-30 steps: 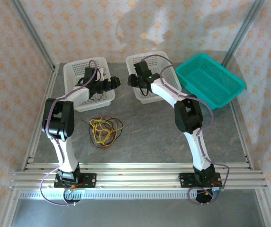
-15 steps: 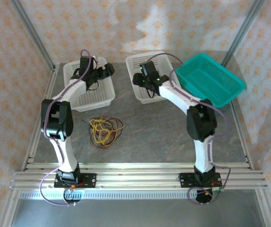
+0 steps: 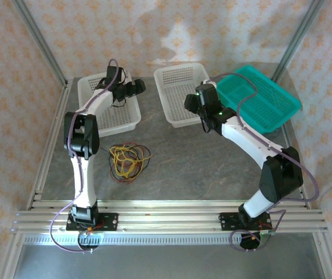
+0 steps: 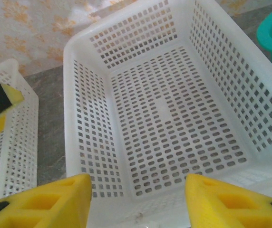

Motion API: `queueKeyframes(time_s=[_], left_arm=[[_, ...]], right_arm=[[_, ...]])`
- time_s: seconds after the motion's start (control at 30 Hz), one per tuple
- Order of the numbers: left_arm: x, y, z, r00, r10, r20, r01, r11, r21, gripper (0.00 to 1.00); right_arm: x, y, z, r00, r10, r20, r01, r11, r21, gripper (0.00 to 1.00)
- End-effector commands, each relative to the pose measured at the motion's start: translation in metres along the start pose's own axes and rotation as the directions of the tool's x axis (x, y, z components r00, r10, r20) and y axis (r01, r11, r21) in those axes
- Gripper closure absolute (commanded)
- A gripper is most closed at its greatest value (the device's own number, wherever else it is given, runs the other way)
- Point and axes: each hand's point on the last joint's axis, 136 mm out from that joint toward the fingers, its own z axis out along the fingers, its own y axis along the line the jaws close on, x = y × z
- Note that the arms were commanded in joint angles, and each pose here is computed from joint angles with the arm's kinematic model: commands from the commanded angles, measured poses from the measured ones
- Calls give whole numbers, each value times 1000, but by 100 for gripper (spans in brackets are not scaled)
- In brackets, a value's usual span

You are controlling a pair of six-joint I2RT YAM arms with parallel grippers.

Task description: Untangle the cables

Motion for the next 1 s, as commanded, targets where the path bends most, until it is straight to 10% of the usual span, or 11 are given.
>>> queueKeyframes(time_s=[0.0, 0.7, 0.97], left_arm=[[0, -37, 3, 998, 60, -21, -57, 991, 120, 1], [12, -153, 23, 990, 119, -70, -67, 858, 510, 1], [-5, -141, 21, 992, 122, -4, -111, 912, 394, 1]], right_arm=[[-5, -9, -7, 999, 7, 40, -9, 999, 31, 46], [-7, -112, 18, 986, 167, -24, -158, 963, 218, 46], [-15, -153, 47, 971, 229, -70, -205, 946, 252, 39]])
